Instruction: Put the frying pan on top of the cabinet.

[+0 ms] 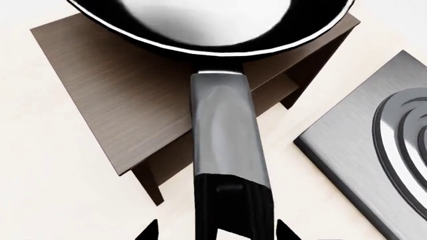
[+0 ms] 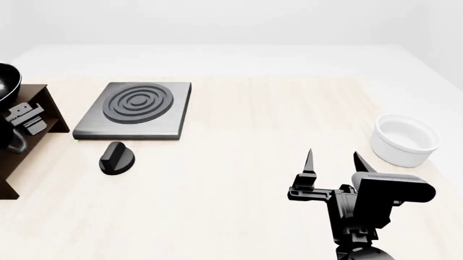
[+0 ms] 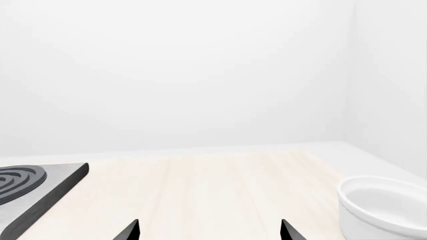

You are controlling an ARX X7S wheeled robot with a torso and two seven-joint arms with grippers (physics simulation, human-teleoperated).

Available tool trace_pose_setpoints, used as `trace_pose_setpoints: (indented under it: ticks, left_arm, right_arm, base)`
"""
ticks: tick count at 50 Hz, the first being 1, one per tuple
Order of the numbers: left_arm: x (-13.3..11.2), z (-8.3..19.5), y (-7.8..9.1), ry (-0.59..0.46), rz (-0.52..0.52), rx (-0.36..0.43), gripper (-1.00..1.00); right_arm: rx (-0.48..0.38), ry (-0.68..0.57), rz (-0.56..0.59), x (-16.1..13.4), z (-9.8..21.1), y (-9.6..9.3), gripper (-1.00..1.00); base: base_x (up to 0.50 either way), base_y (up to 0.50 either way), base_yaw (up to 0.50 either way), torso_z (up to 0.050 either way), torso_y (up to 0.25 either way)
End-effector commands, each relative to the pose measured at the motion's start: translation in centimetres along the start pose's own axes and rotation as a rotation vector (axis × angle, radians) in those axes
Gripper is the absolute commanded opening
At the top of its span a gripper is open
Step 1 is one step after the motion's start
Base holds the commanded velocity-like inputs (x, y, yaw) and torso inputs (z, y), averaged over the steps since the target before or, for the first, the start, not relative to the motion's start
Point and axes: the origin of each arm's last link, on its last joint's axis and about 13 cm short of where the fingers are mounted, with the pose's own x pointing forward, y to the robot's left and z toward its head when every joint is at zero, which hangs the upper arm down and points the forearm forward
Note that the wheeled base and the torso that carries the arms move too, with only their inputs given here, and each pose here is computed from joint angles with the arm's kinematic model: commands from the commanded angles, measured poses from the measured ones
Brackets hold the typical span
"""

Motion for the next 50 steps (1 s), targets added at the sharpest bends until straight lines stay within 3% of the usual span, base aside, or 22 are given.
trace_pose_setpoints:
  ticks: [1, 2, 5, 7, 9, 10, 17, 18, 21, 23, 27, 29, 31, 32, 33, 34, 40, 50]
  left_arm:
    - [-1.1, 0.4, -0.1, -0.108, -0.01, 0.004, 1.0]
    - [-1.5, 0.4, -0.2, -0.12, -0.01, 0.011, 1.0]
    - [-5.0, 1.5, -0.6, -0.399, -0.084, -0.01, 1.0]
    - [-6.5, 1.6, -0.6, -0.48, -0.118, -0.003, 1.0]
    - [-9.5, 1.6, -0.8, -0.701, -0.178, 0.018, 1.0]
    - [-10.3, 1.5, -0.9, -0.746, -0.21, 0.015, 1.0]
    - [-14.3, -0.6, -0.8, -0.889, -0.415, 0.011, 1.0]
    - [-14.8, -1.5, -0.7, -0.901, -0.472, 0.039, 1.0]
    - [-15.4, -3.3, -0.3, -0.949, -0.542, 0.019, 1.0]
    - [-15.8, -6.1, 0.2, -0.99, -0.578, 0.02, 1.0]
    - [-16.0, -10.8, 1.2, -1.026, -0.695, 0.065, 1.0]
    - [-15.9, -13.7, 1.7, -0.999, -0.787, 0.132, 1.0]
    - [-15.5, -15.6, 1.8, -1.01, -0.785, 0.172, 1.0]
    - [-15.0, -17.5, 2.0, -0.991, -0.817, 0.196, 1.0]
    - [-15.0, -17.5, 2.0, -0.992, -0.817, 0.196, 1.0]
    - [-14.6, -18.7, 2.0, -0.926, -0.845, 0.203, 1.0]
    - [-13.4, -20.6, 1.9, -0.836, -0.883, 0.216, 1.0]
    - [-12.5, -22.2, 1.5, -0.812, -0.911, 0.283, 1.0]
  right_arm:
    - [0.0, 0.002, -0.003, 0.0, -0.1, 0.0, 1.0]
    - [0.0, 0.002, -0.002, 0.0, -0.1, 0.0, 1.0]
    - [0.0, 0.003, 0.001, 0.0, -0.2, 0.0, 1.0]
    - [0.0, 0.004, 0.0, 0.0, -0.2, 0.0, 1.0]
    - [0.0, 0.006, 0.003, -0.1, -0.3, 0.1, 1.0]
    - [-0.001, 0.005, 0.003, -0.1, -0.3, 0.1, 1.0]
    - [0.001, 0.007, 0.004, -0.1, -0.5, 0.1, 1.0]
    - [0.001, 0.006, 0.004, -0.1, -0.5, 0.1, 1.0]
    - [0.003, 0.007, 0.005, -0.1, -0.5, 0.1, 1.0]
    - [0.003, 0.006, 0.004, -0.2, -0.5, 0.1, 1.0]
    - [0.005, 0.005, 0.001, -0.1, -0.6, 0.1, 1.0]
    - [0.004, 0.005, 0.003, -0.1, -0.6, 0.1, 1.0]
    - [0.001, 0.005, 0.008, -0.1, -0.6, 0.2, 1.0]
    - [-0.002, 0.004, 0.011, -0.1, -0.6, 0.2, 1.0]
    - [-0.001, 0.003, 0.012, -0.1, -0.6, 0.2, 1.0]
    - [-0.002, 0.001, 0.011, -0.1, -0.6, 0.2, 1.0]
    - [0.001, -0.011, -0.002, -0.2, -0.8, 0.2, 1.0]
    - [-0.02, -0.041, -0.003, -0.6, -0.9, 0.4, 1.0]
  base:
    - [0.0, 0.0, 0.0, 0.0, 0.0]
    - [0.0, 0.0, 0.0, 0.0, 0.0]
    - [0.0, 0.0, 0.0, 0.0, 0.0]
    - [0.0, 0.0, 0.0, 0.0, 0.0]
    - [0.0, 0.0, 0.0, 0.0, 0.0]
    - [0.0, 0.0, 0.0, 0.0, 0.0]
    - [0.0, 0.0, 0.0, 0.0, 0.0]
    - [0.0, 0.0, 0.0, 0.0, 0.0]
    - [0.0, 0.0, 0.0, 0.0, 0.0]
    - [0.0, 0.0, 0.0, 0.0, 0.0]
    - [0.0, 0.0, 0.0, 0.0, 0.0]
    - [0.0, 0.0, 0.0, 0.0, 0.0]
    - [0.0, 0.0, 0.0, 0.0, 0.0]
    - [0.0, 0.0, 0.0, 0.0, 0.0]
    - [0.0, 0.0, 0.0, 0.0, 0.0]
    - [0.0, 0.0, 0.0, 0.0, 0.0]
    - [0.0, 0.0, 0.0, 0.0, 0.0]
    - [0.0, 0.0, 0.0, 0.0, 0.0]
